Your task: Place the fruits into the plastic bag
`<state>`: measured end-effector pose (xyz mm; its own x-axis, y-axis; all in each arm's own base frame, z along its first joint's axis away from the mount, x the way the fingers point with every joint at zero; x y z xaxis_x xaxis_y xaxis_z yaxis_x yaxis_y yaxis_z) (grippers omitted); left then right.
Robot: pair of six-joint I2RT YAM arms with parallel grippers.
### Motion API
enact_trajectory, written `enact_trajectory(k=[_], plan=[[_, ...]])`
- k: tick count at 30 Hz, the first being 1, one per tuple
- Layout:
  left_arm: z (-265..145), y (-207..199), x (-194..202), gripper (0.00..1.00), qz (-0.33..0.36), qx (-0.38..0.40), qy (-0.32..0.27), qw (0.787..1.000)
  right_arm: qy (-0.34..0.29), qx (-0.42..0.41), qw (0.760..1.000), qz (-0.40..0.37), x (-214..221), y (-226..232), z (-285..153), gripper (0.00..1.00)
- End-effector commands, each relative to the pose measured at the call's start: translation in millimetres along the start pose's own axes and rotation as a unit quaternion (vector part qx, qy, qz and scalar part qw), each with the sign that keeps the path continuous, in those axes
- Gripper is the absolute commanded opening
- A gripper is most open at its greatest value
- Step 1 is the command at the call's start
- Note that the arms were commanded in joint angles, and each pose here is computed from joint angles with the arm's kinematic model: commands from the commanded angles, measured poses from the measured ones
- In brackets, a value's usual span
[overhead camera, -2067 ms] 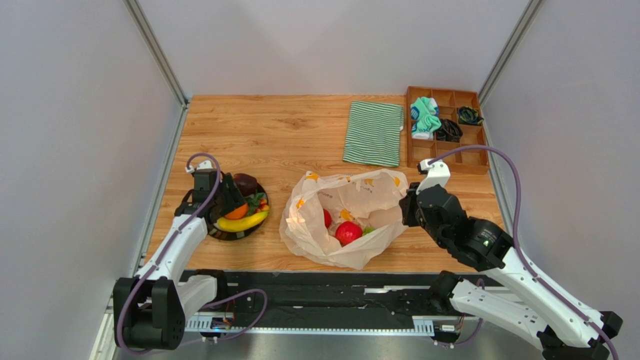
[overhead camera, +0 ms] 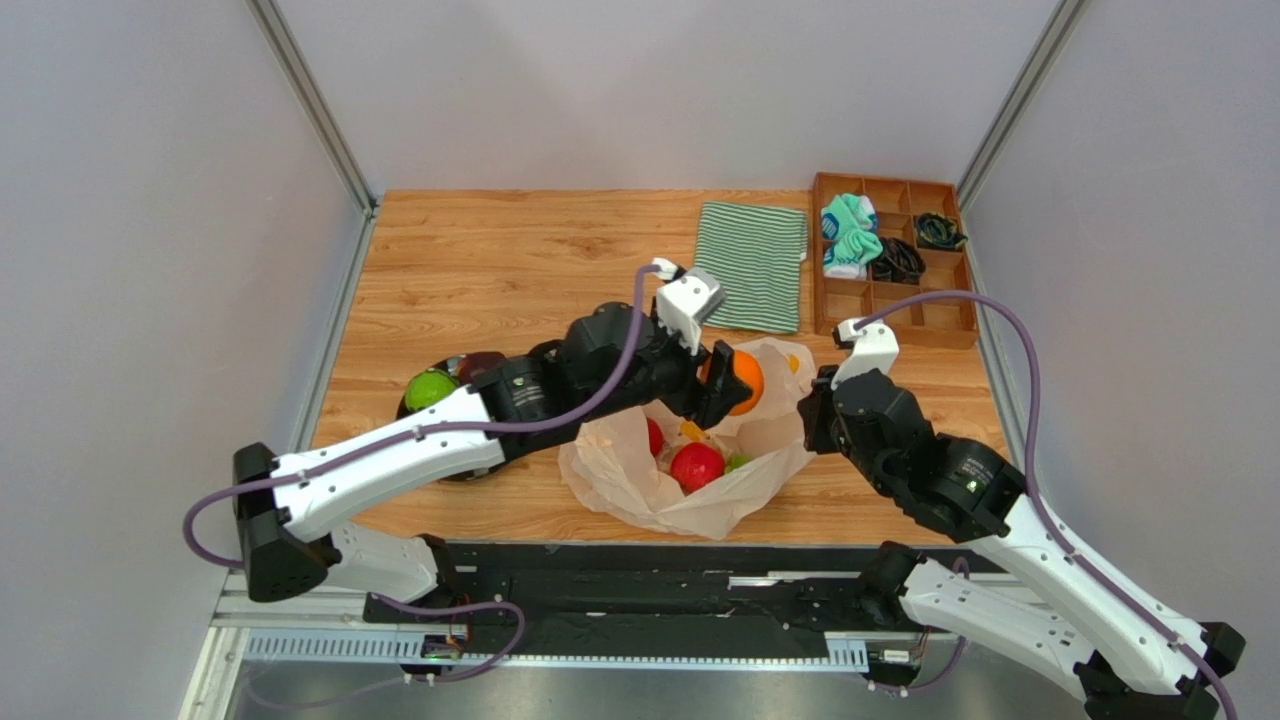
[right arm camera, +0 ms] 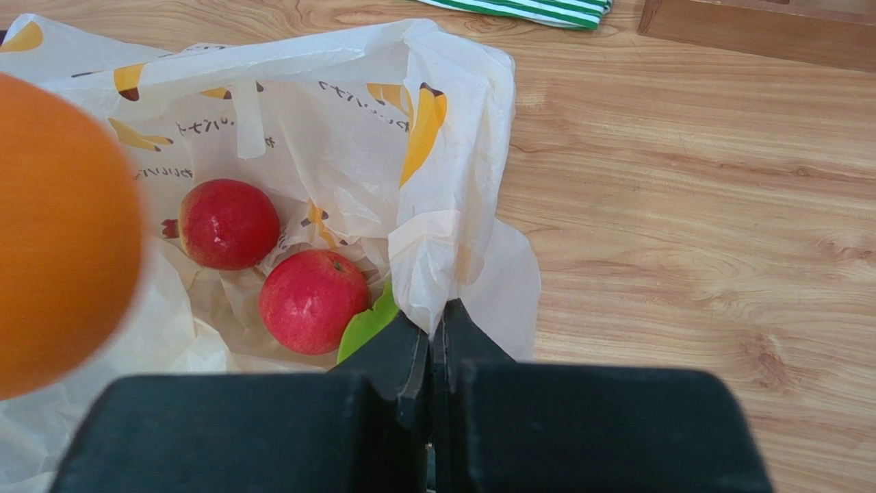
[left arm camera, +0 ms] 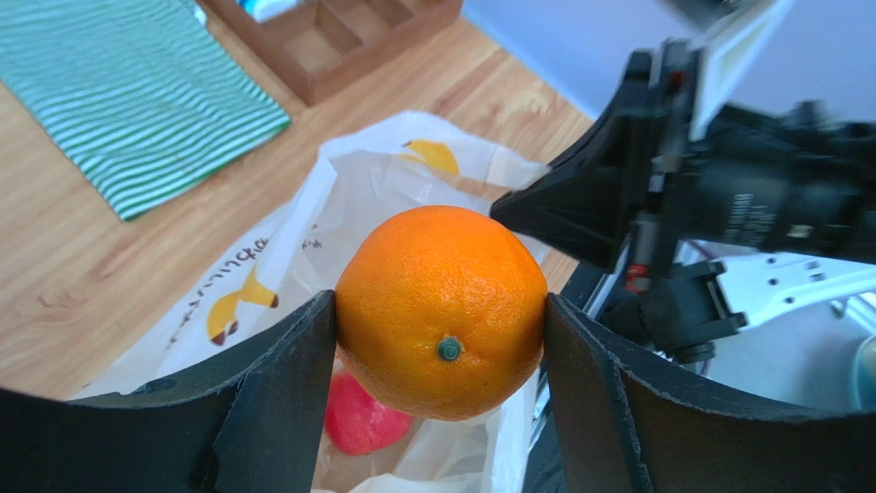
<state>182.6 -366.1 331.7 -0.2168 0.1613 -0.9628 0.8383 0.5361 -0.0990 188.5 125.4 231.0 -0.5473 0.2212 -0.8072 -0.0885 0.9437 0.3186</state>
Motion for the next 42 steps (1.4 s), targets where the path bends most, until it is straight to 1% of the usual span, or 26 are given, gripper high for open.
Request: enact_trajectory(k=[1, 2, 5, 8, 10, 12, 13, 19, 22, 23, 24, 28, 30, 32, 38, 42], plan=[[22.2, -11.4, 9.2, 0.51, -0.011, 0.025, 0.017, 0.999, -0.015, 0.005, 1.000, 0.002, -7.2, -5.1, -6.7, 0.00], [30.8, -9.1, 24.3, 0.52, -0.015, 0.015, 0.045, 0.999, -0.015, 0.005, 1.000, 0.003, -7.2, -5.6, -7.0, 0.00], [39.4, 3.6, 56.6, 0.54, -0.015, -0.023, 0.106, 0.994, -0.016, 0.008, 1.000, 0.004, -6.0, -7.2, -6.8, 0.00], [45.2, 11.0, 87.8, 0.56, -0.023, -0.039, 0.146, 0.988, -0.014, 0.008, 1.000, 0.005, -4.2, -7.9, -6.3, 0.00], [45.9, 20.2, 110.4, 0.56, -0.046, -0.048, 0.172, 0.983, -0.013, 0.009, 1.000, 0.005, -3.2, -8.3, -5.8, 0.00], [48.2, 24.7, 122.7, 0.57, -0.061, -0.045, 0.182, 0.980, -0.012, 0.010, 1.000, 0.005, -1.9, -9.0, -5.4, 0.00], [47.7, 25.3, 136.2, 0.57, -0.066, -0.045, 0.195, 0.977, -0.013, 0.009, 1.000, 0.005, -2.1, -9.1, -5.6, 0.00], [53.1, 28.5, 169.1, 0.61, -0.062, -0.052, 0.247, 0.966, -0.008, 0.012, 1.000, 0.005, 0.3, -8.5, -2.8, 0.00], [55.8, 28.8, 174.8, 0.66, -0.064, -0.052, 0.253, 0.964, -0.008, 0.011, 1.000, 0.005, 1.1, -8.0, -2.3, 0.00], [55.8, 27.7, 174.9, 0.73, -0.065, -0.050, 0.254, 0.964, -0.007, 0.011, 1.000, 0.006, 1.6, -8.2, -2.1, 0.00], [56.4, 28.3, 174.5, 0.76, -0.064, -0.050, 0.253, 0.964, -0.007, 0.011, 1.000, 0.004, 2.1, -8.5, -1.8, 0.00], [55.9, 27.6, 172.8, 0.84, -0.063, -0.048, 0.250, 0.965, -0.006, 0.014, 1.000, 0.004, 3.0, -9.4, -1.0, 0.00], [55.3, 28.3, 171.8, 0.86, -0.062, -0.050, 0.248, 0.965, -0.007, 0.013, 1.000, 0.005, 2.2, -8.9, -1.2, 0.00], [54.9, 28.3, 169.8, 0.92, -0.062, -0.051, 0.245, 0.966, -0.005, 0.013, 1.000, 0.004, 2.8, -8.7, -0.6, 0.00], [53.0, 27.6, 165.5, 0.95, -0.063, -0.049, 0.240, 0.967, -0.005, 0.012, 1.000, 0.006, 3.0, -8.4, -0.6, 0.00], [51.4, 25.2, 155.5, 0.96, -0.059, -0.040, 0.226, 0.972, -0.005, 0.013, 1.000, 0.005, 3.1, -8.9, -0.7, 0.00]])
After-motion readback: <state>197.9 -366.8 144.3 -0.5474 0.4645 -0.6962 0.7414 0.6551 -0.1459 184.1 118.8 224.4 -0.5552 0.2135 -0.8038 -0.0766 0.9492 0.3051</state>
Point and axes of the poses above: each gripper's point midway between its finger pads, its own z axis out along the fingers, its own y axis along the line the jaws close on, x = y × z, the point moved 1 cm from there along -z, back along the fingers, and after that the axes turned 10 degrees about z, right-handed, at the moved point
